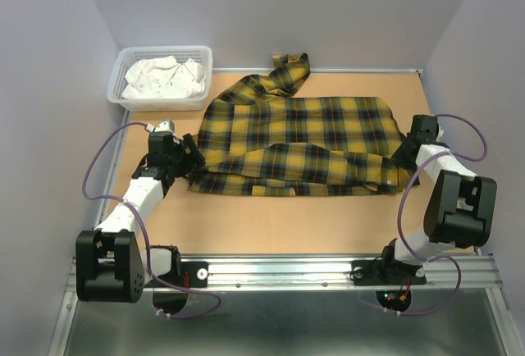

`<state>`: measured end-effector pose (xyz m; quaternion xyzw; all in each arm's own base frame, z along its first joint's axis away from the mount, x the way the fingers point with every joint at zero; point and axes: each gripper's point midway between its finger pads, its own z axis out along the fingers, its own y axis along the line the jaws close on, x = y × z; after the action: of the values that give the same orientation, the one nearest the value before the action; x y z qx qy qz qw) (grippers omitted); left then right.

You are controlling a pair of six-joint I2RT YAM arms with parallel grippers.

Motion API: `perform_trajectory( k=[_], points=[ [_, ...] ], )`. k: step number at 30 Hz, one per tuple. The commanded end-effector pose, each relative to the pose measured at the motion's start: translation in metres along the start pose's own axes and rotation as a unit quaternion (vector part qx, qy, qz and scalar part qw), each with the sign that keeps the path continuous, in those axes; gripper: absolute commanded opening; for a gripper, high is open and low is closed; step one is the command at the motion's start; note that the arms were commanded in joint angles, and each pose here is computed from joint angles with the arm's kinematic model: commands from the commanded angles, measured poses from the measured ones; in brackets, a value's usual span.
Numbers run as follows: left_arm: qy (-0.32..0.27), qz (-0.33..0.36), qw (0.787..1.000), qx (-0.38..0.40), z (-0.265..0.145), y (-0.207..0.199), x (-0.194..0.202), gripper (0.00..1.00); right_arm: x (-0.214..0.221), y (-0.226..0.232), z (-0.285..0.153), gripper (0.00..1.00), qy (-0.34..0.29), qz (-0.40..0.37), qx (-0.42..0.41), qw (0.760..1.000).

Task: Fold and stack the long sleeve shirts
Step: Fold the shirt

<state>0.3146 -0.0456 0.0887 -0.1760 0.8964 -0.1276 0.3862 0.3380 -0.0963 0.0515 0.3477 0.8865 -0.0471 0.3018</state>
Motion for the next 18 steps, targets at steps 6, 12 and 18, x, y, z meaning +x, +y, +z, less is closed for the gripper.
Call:
perform_trajectory(
  k=[6, 12, 18],
  points=[
    [-0.025, 0.004, 1.0, 0.012, -0.001, -0.007, -0.015, 0.89, -0.058, 0.029, -0.027, 0.01, -0.082, -0.005, -0.063, 0.995],
    [-0.026, 0.003, 1.0, 0.011, -0.001, -0.007, -0.016, 0.89, -0.065, 0.047, -0.032, 0.01, -0.087, -0.019, -0.11, 0.99],
    [-0.027, 0.002, 1.0, 0.007, -0.001, -0.005, -0.016, 0.89, -0.073, 0.05, -0.033, 0.0, -0.099, -0.022, -0.113, 0.988]
  ],
)
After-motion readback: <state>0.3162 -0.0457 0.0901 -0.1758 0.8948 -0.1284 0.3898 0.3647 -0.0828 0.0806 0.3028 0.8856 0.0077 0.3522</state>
